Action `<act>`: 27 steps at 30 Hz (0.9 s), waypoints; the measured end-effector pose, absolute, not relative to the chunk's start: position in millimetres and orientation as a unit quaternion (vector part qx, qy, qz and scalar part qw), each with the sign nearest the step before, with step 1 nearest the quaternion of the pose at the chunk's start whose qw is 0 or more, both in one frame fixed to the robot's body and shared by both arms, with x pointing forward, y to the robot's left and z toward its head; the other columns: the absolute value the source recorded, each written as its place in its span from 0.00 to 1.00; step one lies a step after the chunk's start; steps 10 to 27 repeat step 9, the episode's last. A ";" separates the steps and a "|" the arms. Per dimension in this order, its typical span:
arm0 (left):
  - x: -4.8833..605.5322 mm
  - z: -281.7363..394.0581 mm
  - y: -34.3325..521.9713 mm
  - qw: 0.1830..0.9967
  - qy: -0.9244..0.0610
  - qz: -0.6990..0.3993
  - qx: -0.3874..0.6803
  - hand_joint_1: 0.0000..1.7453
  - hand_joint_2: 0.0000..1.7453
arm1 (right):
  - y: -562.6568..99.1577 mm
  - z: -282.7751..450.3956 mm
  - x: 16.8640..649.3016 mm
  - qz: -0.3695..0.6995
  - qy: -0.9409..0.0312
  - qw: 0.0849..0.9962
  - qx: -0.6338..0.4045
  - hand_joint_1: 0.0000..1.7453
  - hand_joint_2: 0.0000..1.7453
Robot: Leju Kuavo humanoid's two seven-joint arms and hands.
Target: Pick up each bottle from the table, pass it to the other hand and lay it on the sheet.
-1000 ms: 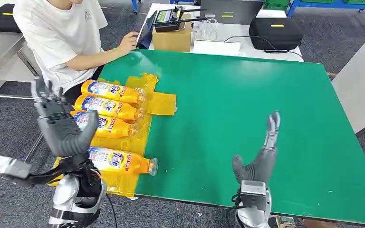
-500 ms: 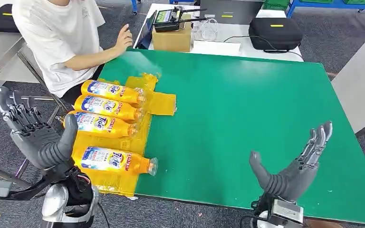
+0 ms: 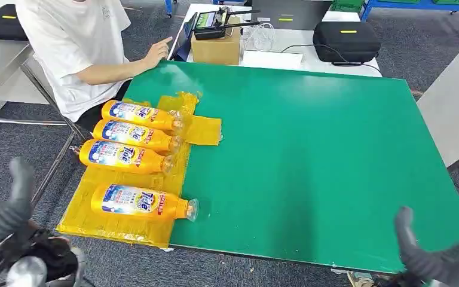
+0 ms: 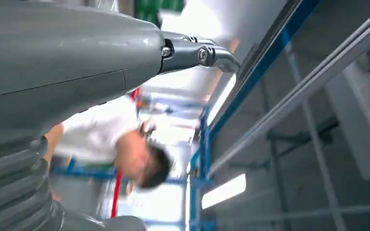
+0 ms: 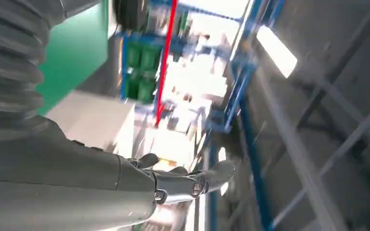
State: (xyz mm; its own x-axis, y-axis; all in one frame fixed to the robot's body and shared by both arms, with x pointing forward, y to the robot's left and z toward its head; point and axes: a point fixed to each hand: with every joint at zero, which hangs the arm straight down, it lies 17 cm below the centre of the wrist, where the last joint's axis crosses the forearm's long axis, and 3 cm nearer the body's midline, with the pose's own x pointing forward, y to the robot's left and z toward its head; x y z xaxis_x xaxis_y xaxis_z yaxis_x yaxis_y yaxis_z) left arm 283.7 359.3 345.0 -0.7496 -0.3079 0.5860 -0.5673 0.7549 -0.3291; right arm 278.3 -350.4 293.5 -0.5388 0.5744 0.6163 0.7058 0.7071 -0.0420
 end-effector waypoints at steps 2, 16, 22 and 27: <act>273.7 350.3 369.4 0.246 -0.899 0.255 0.256 0.00 1.00 | -374.4 296.9 268.5 -0.121 -0.861 0.303 -0.391 0.00 1.00; 287.5 340.2 345.7 0.273 -0.924 0.211 0.168 0.00 1.00 | -375.6 304.3 272.4 -0.054 -0.867 0.295 -0.397 0.00 1.00; 287.5 340.2 345.7 0.273 -0.924 0.211 0.168 0.00 1.00 | -375.6 304.3 272.4 -0.054 -0.867 0.295 -0.397 0.00 1.00; 287.5 340.2 345.7 0.273 -0.924 0.211 0.168 0.00 1.00 | -375.6 304.3 272.4 -0.054 -0.867 0.295 -0.397 0.00 1.00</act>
